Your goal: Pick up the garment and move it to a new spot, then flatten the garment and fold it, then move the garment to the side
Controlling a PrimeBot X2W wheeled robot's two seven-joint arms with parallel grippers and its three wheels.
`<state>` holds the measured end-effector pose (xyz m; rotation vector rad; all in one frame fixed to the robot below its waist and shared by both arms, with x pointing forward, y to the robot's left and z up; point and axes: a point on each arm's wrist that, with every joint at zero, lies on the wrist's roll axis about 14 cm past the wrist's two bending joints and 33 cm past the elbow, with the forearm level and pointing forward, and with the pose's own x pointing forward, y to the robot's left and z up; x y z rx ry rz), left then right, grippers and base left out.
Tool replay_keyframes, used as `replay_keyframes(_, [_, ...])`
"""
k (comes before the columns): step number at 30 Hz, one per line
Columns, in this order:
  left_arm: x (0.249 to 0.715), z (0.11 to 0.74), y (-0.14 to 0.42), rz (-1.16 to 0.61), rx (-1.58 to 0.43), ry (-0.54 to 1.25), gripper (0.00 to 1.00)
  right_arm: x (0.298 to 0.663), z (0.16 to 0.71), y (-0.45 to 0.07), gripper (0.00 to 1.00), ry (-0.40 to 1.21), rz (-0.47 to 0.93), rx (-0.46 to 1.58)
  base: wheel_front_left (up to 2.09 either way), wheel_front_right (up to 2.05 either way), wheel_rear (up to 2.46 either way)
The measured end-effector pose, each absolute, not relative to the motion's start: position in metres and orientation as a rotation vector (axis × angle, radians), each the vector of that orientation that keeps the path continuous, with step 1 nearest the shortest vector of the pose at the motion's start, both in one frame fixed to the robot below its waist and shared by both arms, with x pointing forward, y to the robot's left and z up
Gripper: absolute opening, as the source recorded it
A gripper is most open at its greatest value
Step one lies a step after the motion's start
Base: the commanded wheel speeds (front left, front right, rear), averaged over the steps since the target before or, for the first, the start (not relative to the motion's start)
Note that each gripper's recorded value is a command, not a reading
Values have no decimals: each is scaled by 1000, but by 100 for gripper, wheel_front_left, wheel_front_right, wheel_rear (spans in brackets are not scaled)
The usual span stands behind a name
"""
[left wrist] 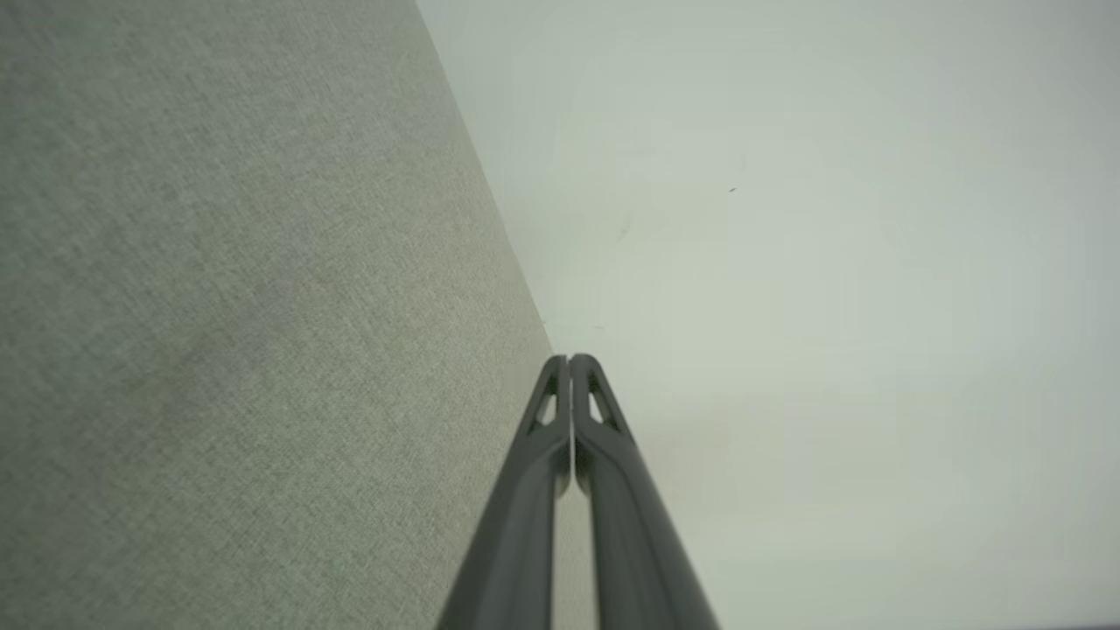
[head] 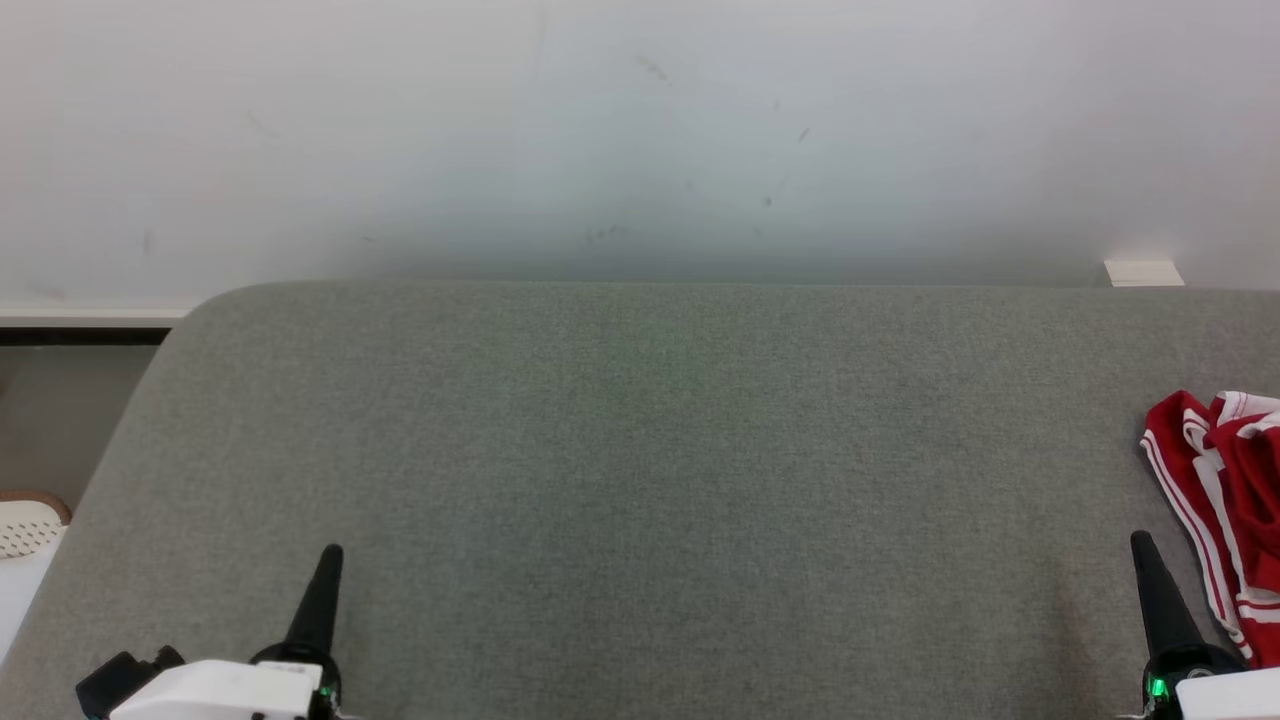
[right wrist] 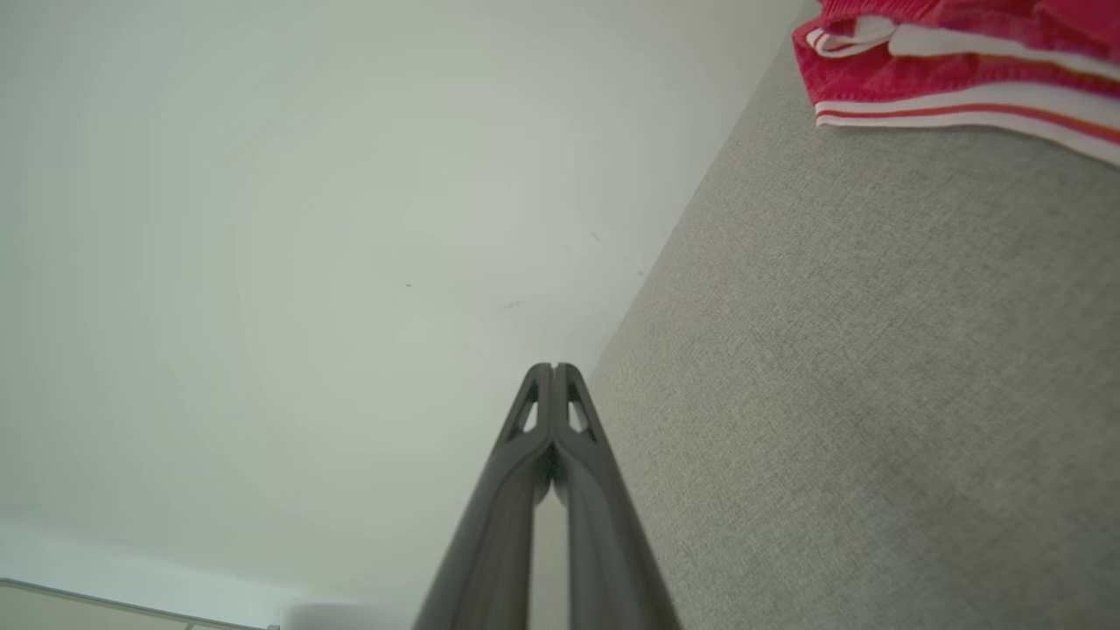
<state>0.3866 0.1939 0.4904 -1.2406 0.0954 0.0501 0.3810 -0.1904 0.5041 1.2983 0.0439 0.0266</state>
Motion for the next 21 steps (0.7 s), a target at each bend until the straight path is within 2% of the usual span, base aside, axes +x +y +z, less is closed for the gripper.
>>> replay_keyframes(21, [388, 498, 196, 27, -1433, 51, 0, 385, 504, -195, 0, 24, 8, 1451, 0, 0, 0])
